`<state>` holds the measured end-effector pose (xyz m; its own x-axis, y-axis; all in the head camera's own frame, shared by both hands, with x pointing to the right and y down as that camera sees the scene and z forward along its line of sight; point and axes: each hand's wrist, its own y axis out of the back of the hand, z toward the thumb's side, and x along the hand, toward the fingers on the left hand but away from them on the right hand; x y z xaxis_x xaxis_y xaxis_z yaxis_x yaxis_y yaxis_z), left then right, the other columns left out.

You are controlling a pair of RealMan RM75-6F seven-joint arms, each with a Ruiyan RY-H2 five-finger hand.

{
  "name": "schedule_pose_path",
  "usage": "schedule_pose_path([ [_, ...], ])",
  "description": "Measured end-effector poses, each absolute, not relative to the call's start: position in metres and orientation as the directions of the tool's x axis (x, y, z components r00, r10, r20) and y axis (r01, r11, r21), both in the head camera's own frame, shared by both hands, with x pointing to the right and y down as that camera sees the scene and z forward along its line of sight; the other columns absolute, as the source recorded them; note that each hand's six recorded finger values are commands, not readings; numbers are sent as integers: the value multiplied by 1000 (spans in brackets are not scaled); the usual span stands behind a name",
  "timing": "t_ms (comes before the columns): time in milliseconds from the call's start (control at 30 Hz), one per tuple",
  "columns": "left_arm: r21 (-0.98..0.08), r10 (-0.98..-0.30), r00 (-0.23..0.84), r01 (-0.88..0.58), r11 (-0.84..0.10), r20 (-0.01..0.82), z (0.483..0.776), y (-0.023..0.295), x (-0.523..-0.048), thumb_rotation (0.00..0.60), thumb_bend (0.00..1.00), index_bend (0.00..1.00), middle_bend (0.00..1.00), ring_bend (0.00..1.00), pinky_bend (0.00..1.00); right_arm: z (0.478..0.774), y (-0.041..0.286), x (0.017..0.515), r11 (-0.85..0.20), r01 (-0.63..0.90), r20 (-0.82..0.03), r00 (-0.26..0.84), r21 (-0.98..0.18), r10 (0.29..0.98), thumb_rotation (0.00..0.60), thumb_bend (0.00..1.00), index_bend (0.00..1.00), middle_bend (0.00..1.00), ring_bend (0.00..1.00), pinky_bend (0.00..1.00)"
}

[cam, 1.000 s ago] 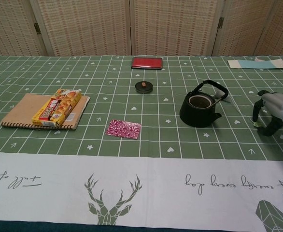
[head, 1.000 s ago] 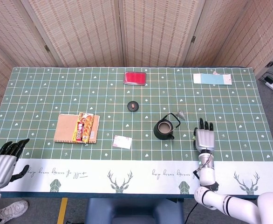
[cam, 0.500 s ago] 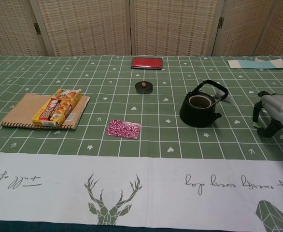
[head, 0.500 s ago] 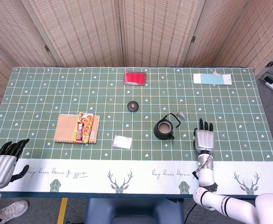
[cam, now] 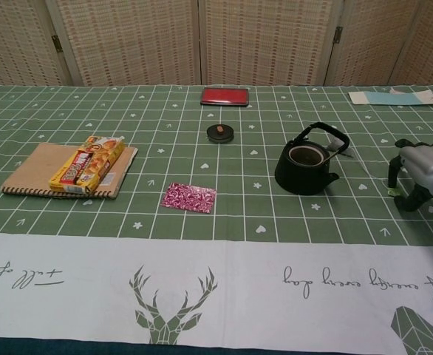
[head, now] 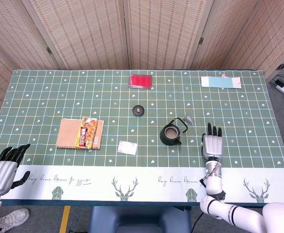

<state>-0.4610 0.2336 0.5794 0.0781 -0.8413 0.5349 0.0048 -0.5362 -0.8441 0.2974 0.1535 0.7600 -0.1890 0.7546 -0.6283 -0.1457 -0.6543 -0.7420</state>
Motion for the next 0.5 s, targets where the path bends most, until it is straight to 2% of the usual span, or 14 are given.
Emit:
schedule_pose_path([
  [500,-844,-841,77,4,-536,535,579,234,-461,600,346,20,94,137,102,761,152,298,-640,-127,-615,-188,-758,766,600,442,569,17,0,0],
])
